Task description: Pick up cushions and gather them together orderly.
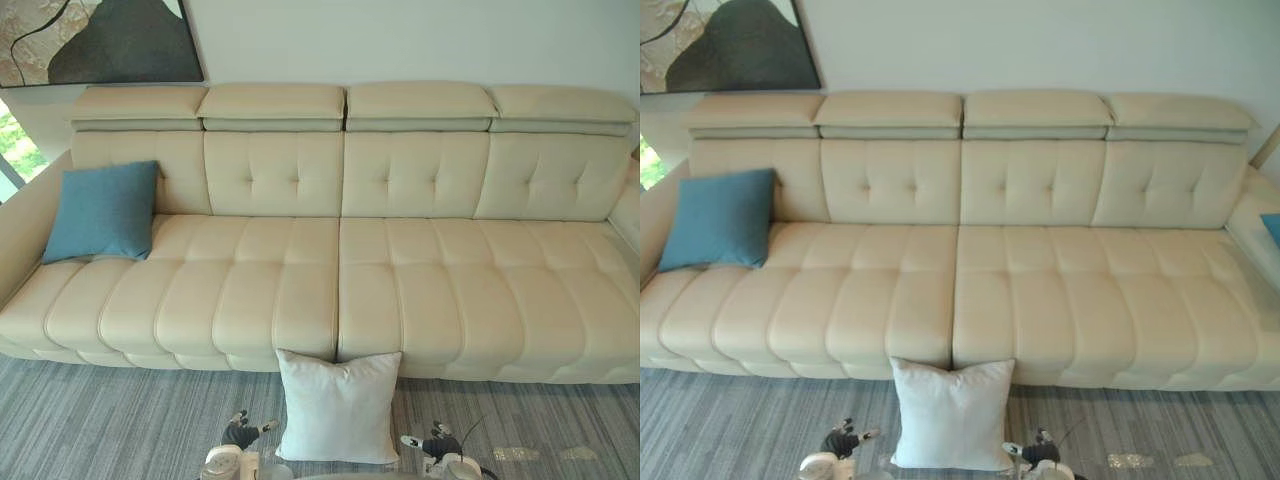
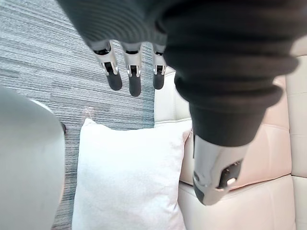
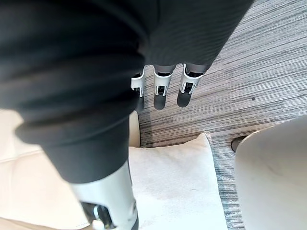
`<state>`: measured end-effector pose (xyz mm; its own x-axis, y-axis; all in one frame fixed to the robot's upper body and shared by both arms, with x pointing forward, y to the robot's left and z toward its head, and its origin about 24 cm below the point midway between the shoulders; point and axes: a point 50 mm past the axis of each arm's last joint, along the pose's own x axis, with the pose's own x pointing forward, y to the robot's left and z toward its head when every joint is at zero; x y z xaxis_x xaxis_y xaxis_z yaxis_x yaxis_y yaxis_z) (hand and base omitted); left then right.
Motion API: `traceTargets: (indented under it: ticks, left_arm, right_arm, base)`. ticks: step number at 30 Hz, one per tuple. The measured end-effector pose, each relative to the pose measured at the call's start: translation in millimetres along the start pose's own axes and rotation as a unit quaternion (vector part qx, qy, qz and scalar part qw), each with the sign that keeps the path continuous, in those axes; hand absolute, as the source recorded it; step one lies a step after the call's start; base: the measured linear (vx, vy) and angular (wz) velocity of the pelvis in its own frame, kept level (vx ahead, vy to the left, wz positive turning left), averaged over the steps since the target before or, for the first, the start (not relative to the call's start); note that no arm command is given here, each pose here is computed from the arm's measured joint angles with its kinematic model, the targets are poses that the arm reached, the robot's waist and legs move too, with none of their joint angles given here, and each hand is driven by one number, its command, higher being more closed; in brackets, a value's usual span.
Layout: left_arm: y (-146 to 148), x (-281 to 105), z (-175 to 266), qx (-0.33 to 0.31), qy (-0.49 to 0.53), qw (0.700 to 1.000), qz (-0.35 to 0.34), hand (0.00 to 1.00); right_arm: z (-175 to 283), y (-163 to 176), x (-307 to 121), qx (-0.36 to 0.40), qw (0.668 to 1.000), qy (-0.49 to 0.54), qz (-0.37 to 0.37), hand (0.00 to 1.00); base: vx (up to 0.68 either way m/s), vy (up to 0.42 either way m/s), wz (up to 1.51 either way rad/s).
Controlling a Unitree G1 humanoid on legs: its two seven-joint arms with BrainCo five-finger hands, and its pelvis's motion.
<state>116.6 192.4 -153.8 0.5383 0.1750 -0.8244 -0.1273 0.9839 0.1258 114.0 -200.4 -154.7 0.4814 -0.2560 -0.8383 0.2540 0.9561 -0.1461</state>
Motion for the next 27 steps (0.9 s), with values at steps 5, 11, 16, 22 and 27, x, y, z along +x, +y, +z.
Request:
traceTargets:
  ticks: [5, 11, 16, 22, 27]
  left_arm:
    - [2.7, 7.5, 40.7, -0.046, -0.061, 0.997, 0.023, 0.0]
    - [4.3, 4.9, 128.7, -0.131, -0.205, 0.969, 0.045, 0.0]
    - [0.7, -5.8, 194.5, -0.206, -0.296, 0.932, 0.042, 0.0]
    - [-3.1, -35.7, 278.7, -0.252, -0.405, 0.879, 0.018, 0.0]
    - [13.2, -76.1, 343.7, -0.246, -0.507, 0.826, 0.013, 0.0]
  right_arm:
    - [37.6, 3.1, 5.7, 0.012, 0.998, -0.055, -0.007, 0.0]
    - [136.0, 10.0, -3.9, 0.087, 0.971, -0.222, -0.021, 0.0]
    - [208.3, 19.4, -24.6, 0.153, 0.932, -0.328, -0.014, 0.0]
    - [297.3, 7.3, -65.5, 0.248, 0.86, -0.446, -0.005, 0.0]
    - [357.7, -8.3, -106.2, 0.285, 0.799, -0.528, 0.018, 0.0]
  base:
    - [-0.12, 0.003, 0.02]
    - [-0.21, 0.004, -0.14]
    - [-0.12, -0.038, -0.05]
    - [-0.06, -0.05, 0.01]
    - [-0.09, -0.043, 0.03]
